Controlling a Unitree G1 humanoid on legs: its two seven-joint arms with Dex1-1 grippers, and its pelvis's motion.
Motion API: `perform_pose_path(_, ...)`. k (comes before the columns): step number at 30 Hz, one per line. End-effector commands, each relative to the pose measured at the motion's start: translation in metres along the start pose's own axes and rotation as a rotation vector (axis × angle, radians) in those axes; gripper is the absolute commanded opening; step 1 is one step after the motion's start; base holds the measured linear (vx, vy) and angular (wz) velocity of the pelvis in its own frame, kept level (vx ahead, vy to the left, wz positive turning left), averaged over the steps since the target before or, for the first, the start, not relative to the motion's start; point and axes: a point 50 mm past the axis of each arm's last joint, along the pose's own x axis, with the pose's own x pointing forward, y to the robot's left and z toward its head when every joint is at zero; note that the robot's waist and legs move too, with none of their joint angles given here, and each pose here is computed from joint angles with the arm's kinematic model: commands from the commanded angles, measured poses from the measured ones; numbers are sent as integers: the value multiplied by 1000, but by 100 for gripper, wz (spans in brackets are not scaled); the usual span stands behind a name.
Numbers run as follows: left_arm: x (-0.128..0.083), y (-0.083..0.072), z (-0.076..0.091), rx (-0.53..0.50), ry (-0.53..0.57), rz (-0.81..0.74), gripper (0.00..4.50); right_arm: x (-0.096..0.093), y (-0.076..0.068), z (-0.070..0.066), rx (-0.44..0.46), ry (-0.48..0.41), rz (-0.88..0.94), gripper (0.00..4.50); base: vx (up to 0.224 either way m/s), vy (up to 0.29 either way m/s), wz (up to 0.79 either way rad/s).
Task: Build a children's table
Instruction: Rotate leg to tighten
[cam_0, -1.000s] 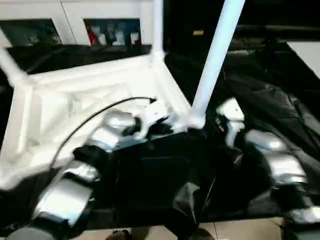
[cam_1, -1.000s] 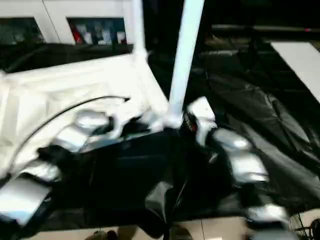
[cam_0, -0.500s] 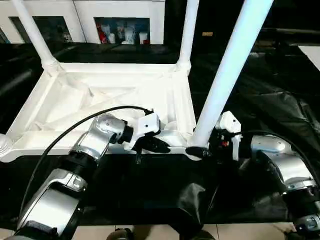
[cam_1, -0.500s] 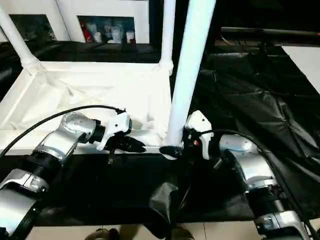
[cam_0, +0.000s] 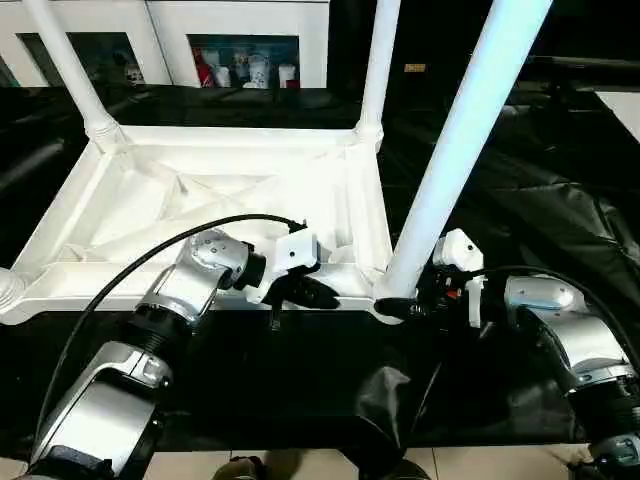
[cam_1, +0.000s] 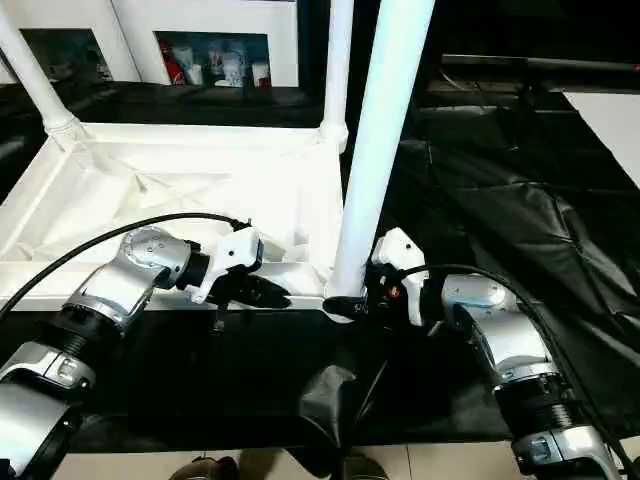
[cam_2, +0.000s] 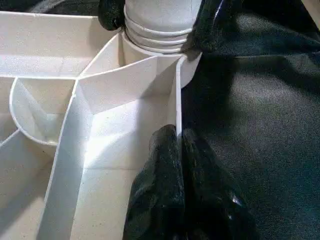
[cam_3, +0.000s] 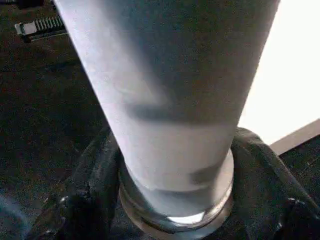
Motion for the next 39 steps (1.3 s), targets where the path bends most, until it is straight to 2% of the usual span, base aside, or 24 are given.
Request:
perform_pose_path(1,14,4,-4,-66,-15,75,0,8,-5,-11,72,2,-148,272,0,0,0)
perform_pose_path(2,16,6,-3,-74,-13,101,0,11,-7,-13,87,1,-186,272,0,0,0)
perform_pose_path(3,26,15,-2,-118,1,228,0,22,-13,-23,156,0,-373,272,0,0,0)
perform_pose_path(4,26,15,-2,-118,1,228,0,22,-13,-23,156,0,-373,272,0,0,0)
perform_pose_path(6,34,21,0,-155,7,321,0,30,-16,-28,221,-5,-506,270,0,0,0)
perform_pose_path(11,53,25,4,-196,53,442,0,48,-17,-31,343,-23,-746,270,0,0,0)
perform_pose_path(13,62,25,7,-184,86,472,0,59,-17,-25,369,-39,-832,270,0,0,0)
perform_pose_path(18,65,26,10,-164,94,473,0,69,-15,-16,364,-73,-808,270,0,0,0)
perform_pose_path(19,64,27,10,-138,110,450,0,75,-11,-4,363,-155,-735,270,0,0,0)
perform_pose_path(20,63,27,10,-133,114,445,0,75,-10,2,361,-199,-695,270,0,0,0)
perform_pose_path(21,63,27,10,-133,114,445,0,75,-10,2,361,-199,-695,270,0,0,0)
perform_pose_path(22,61,27,9,-132,122,437,0,72,-10,5,350,-230,-677,326,0,0,0)
perform_pose_path(25,58,28,7,-135,130,435,0,65,-11,12,323,-266,-661,350,0,0,0)
perform_pose_path(27,52,26,3,-125,132,392,0,47,-19,19,254,-277,-615,374,0,0,0)
perform_pose_path(29,48,25,1,-119,140,352,0,38,-22,20,225,-254,-567,374,0,0,0)
perform_pose_path(31,44,22,1,-80,126,288,0,28,-21,15,185,-165,-432,374,0,0,0)
perform_pose_path(32,42,22,1,-77,127,283,0,26,-20,14,170,-149,-406,393,0,0,0)
perform_pose_path(33,38,20,0,-52,119,236,0,16,-15,9,105,-88,-307,393,0,0,0)
perform_pose_path(34,36,19,0,-55,120,216,0,12,-13,6,79,-63,-268,393,0,0,0)
perform_pose_path(39,29,11,2,8,94,74,0,-2,-8,3,16,-14,-157,393,0,0,0)
